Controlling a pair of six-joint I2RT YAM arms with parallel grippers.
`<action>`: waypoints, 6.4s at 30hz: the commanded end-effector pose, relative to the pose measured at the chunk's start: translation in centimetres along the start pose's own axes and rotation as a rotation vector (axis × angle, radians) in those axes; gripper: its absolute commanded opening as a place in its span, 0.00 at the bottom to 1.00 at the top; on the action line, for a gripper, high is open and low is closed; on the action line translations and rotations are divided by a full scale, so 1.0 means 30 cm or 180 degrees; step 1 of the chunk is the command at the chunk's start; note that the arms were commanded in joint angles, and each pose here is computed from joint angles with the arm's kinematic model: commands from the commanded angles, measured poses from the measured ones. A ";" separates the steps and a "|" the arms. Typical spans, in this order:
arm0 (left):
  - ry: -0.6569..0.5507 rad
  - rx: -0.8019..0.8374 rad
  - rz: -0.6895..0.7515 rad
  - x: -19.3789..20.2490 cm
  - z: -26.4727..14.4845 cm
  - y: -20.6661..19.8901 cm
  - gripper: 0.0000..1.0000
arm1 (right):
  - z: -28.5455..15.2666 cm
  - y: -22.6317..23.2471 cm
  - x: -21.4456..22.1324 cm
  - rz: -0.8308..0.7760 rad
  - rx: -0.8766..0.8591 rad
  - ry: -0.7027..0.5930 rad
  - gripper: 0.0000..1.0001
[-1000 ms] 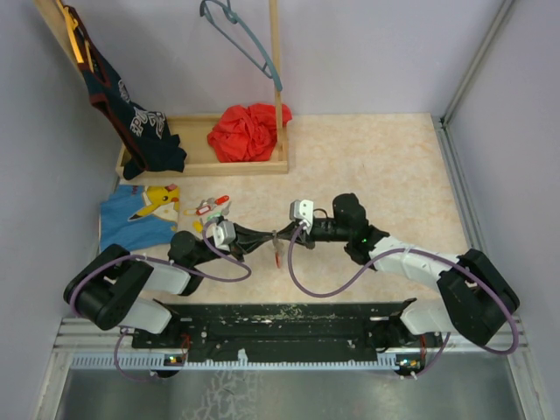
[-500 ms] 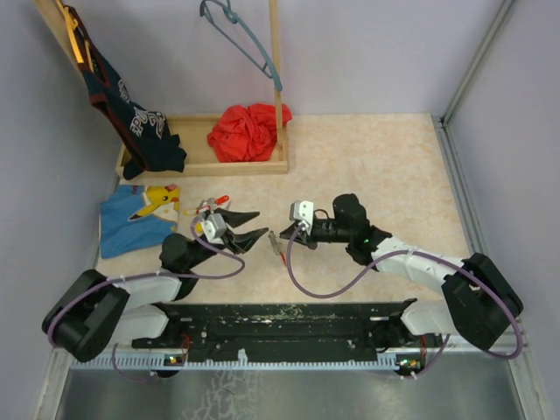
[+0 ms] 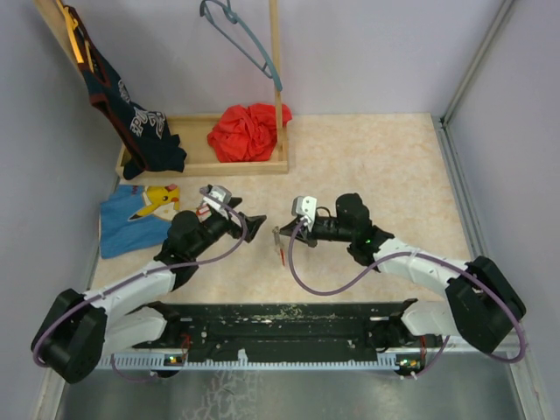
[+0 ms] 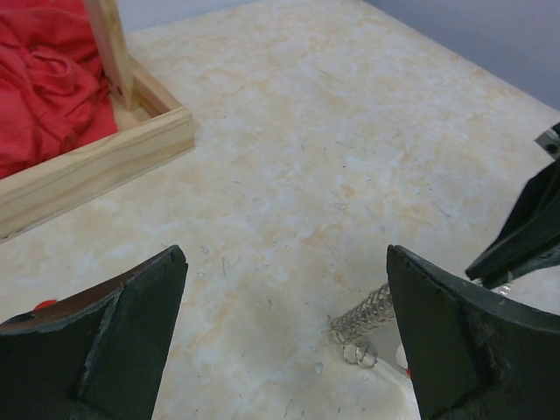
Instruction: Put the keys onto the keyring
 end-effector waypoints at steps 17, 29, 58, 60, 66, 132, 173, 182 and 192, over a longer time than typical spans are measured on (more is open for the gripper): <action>0.1793 -0.2465 -0.0970 0.206 -0.116 0.437 0.96 | -0.024 -0.012 -0.112 -0.0125 0.0134 -0.0374 0.00; 0.2302 -0.3123 -0.1516 0.386 -0.236 0.493 0.85 | -0.025 -0.001 -0.117 -0.0103 0.0089 -0.0427 0.00; 0.2939 -0.2520 -0.1995 0.517 -0.281 0.313 0.18 | -0.027 -0.001 -0.116 -0.0105 0.0105 -0.0431 0.00; 0.2961 -0.2388 -0.1982 0.515 -0.267 0.280 0.15 | -0.027 -0.001 -0.116 -0.0101 0.0104 -0.0425 0.00; 0.3010 -0.2209 -0.1746 0.503 -0.212 0.217 0.00 | -0.029 -0.002 -0.117 -0.0102 0.0113 -0.0418 0.00; 0.0781 -0.0100 0.0011 0.368 0.007 -0.034 0.01 | -0.039 -0.050 -0.073 -0.0054 0.0425 -0.0164 0.00; 0.2072 -0.0547 -0.0459 0.441 -0.105 -0.042 0.32 | -0.037 -0.048 -0.075 -0.0063 0.0405 -0.0163 0.00; 0.1978 -0.0503 -0.0300 0.451 -0.073 -0.039 0.27 | -0.038 -0.046 -0.076 -0.0060 0.0396 -0.0162 0.00; 0.2023 -0.0445 -0.0229 0.471 -0.069 -0.045 0.12 | -0.038 -0.045 -0.079 -0.0065 0.0387 -0.0167 0.00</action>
Point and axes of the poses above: each gripper's point midway between its finger pads, its own z axis out along the fingers, its own y axis along the line the jaws close on, x = y × z, the point moved 3 cm from there along -z, back along the fingers, and after that the axes turned 8 degrees about z, right-handed, at the moved point
